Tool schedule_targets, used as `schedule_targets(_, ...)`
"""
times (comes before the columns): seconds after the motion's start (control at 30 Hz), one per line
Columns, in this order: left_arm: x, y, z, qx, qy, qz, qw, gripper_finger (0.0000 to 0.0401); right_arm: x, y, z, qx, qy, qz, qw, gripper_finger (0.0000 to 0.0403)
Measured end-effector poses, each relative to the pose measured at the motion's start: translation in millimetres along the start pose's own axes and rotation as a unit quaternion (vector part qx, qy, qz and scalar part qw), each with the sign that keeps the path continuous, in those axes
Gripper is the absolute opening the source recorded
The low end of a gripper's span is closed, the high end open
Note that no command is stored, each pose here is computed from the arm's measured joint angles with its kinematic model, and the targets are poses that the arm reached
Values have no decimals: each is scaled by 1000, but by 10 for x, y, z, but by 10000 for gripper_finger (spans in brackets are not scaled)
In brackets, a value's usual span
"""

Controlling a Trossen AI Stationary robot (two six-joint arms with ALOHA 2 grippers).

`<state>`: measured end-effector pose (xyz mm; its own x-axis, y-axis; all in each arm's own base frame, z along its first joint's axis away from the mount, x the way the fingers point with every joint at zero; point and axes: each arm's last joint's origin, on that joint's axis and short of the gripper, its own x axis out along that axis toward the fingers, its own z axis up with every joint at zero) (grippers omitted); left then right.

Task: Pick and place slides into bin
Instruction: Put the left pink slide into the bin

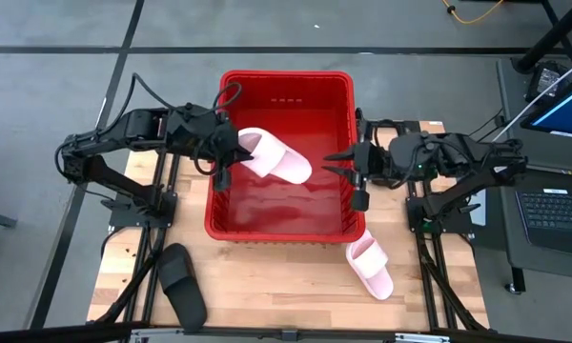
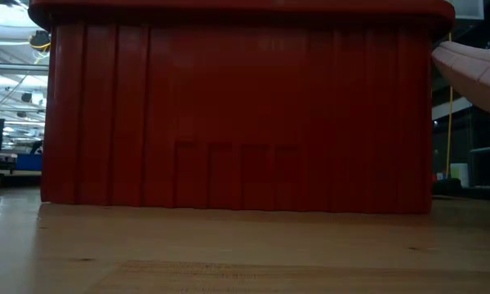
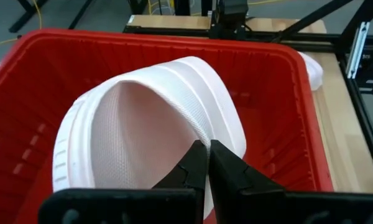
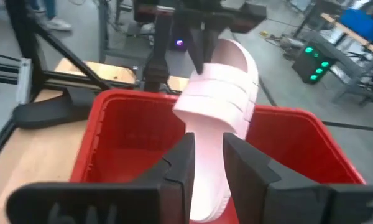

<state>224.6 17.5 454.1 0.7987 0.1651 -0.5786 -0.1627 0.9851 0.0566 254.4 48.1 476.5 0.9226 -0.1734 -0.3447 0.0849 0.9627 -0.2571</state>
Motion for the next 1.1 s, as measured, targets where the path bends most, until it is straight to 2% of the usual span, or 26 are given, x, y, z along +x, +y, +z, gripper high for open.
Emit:
schedule_targets(0.17, 1, -6, -1, 0, 1, -9, 1000, 3, 87, 35, 125, -21, 7, 28, 999, 85)
schedule_targets(0.37, 1, -1, 7, 9, -3, -1, 1000, 3, 137, -50, 217, -25, 28, 16, 999, 85)
schedule_targets(0.67, 87, 40, 49, 32, -10, 18, 999, 3, 141, -238, 197, -40, 49, -9, 998, 85)
schedule_targets(0.93, 324, 250, 158, 40, -31, 58, 997, 3, 149, -317, 95, -62, 97, -14, 993, 84)
schedule_targets(1.1, 465, 436, 191, 34, -36, 74, 996, 3, 144, -343, 14, -64, 133, 8, 989, 62)
